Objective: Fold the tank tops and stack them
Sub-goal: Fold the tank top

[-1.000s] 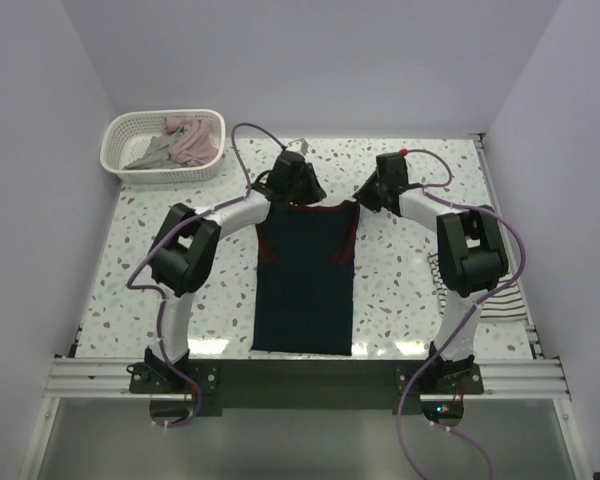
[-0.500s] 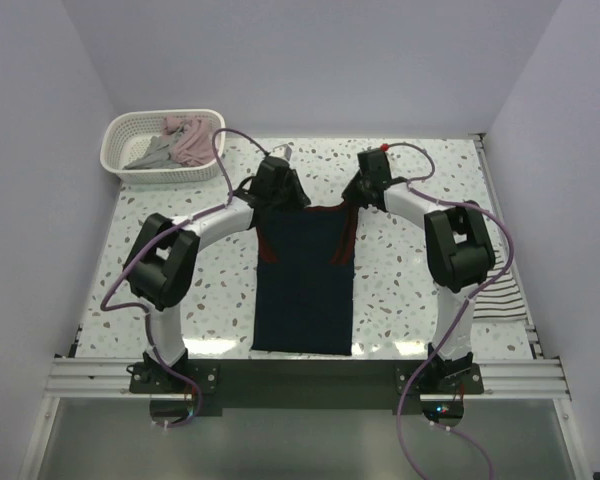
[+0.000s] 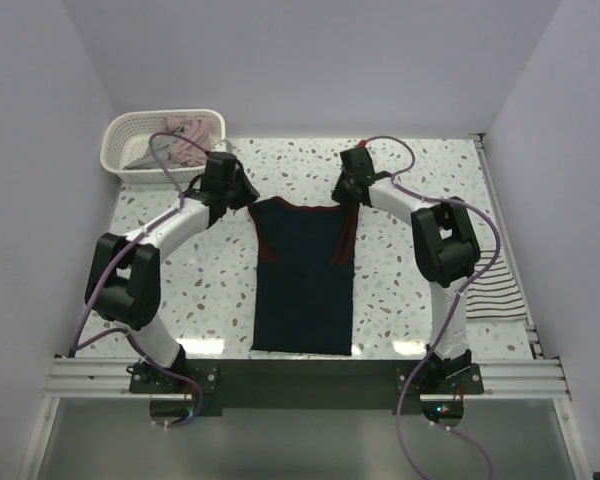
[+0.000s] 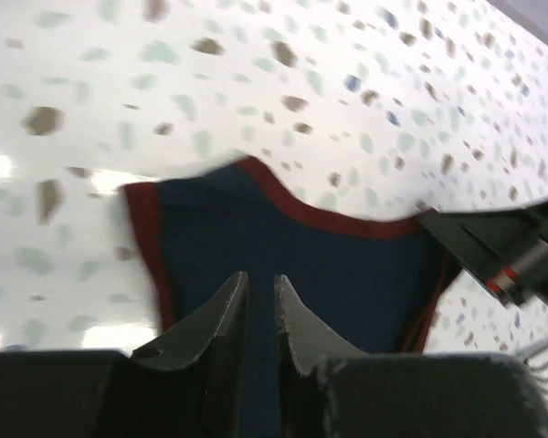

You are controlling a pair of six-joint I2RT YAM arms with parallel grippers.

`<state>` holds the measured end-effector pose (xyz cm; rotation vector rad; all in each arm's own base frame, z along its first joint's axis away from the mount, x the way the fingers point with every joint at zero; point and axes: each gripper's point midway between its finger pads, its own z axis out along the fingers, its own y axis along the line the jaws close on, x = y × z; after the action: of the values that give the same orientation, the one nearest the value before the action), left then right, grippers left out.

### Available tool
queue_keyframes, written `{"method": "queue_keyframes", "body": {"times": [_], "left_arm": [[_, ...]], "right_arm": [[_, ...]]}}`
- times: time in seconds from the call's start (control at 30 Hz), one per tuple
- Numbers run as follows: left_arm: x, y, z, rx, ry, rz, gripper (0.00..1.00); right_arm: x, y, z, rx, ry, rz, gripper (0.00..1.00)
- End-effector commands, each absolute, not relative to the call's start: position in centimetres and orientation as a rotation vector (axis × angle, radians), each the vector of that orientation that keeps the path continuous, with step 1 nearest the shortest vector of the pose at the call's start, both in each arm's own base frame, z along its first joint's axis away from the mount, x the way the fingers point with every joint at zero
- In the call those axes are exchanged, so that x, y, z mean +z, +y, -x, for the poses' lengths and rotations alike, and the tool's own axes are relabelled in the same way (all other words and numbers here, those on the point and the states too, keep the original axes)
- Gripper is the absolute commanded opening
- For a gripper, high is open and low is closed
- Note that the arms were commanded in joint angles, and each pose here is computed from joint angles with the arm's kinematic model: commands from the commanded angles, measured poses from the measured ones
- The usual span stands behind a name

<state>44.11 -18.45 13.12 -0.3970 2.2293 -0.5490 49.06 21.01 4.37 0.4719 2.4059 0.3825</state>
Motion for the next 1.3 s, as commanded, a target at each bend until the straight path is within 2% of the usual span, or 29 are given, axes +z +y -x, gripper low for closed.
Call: {"method": "queue_keyframes", "body": {"times": [0.0, 0.1, 0.17, 0.47, 0.87, 1.1, 1.23, 1.27], "left_arm": [[12.1, -13.2, -44.0, -0.446, 2.236, 0.549, 0.21], [12.4, -10.4, -43.9, -0.416, 2.222, 0.622, 0.18], [13.7, -9.4, -43.5, -0.412, 2.198, 0.659, 0.18], [21.1, -7.8, -40.2, -0.437, 2.081, 0.681, 0.20], [24.2, -8.2, -39.2, -0.487, 2.048, 0.585, 0.20], [21.7, -8.2, -39.6, -0.487, 2.074, 0.617, 0.20], [16.6, -8.3, -40.8, -0.463, 2.151, 0.692, 0.19], [16.0, -8.3, -41.3, -0.461, 2.159, 0.709, 0.19]], "right_arm": [[10.0, 26.8, -49.3, 0.392, 2.334, -0.212, 0.14], [10.6, 30.7, -48.3, 0.353, 2.332, -0.091, 0.28], [10.6, 33.2, -47.4, 0.311, 2.322, 0.010, 0.32], [10.5, 41.8, -46.5, 0.232, 2.240, 0.271, 0.34], [7.9, 43.5, -48.1, 0.113, 2.171, 0.281, 0.38], [10.0, 43.0, -48.5, 0.155, 2.109, 0.171, 0.30], [9.9, 42.4, -48.9, 0.131, 2.113, 0.126, 0.19], [10.1, 42.2, -49.3, 0.129, 2.112, 0.111, 0.13]]}}
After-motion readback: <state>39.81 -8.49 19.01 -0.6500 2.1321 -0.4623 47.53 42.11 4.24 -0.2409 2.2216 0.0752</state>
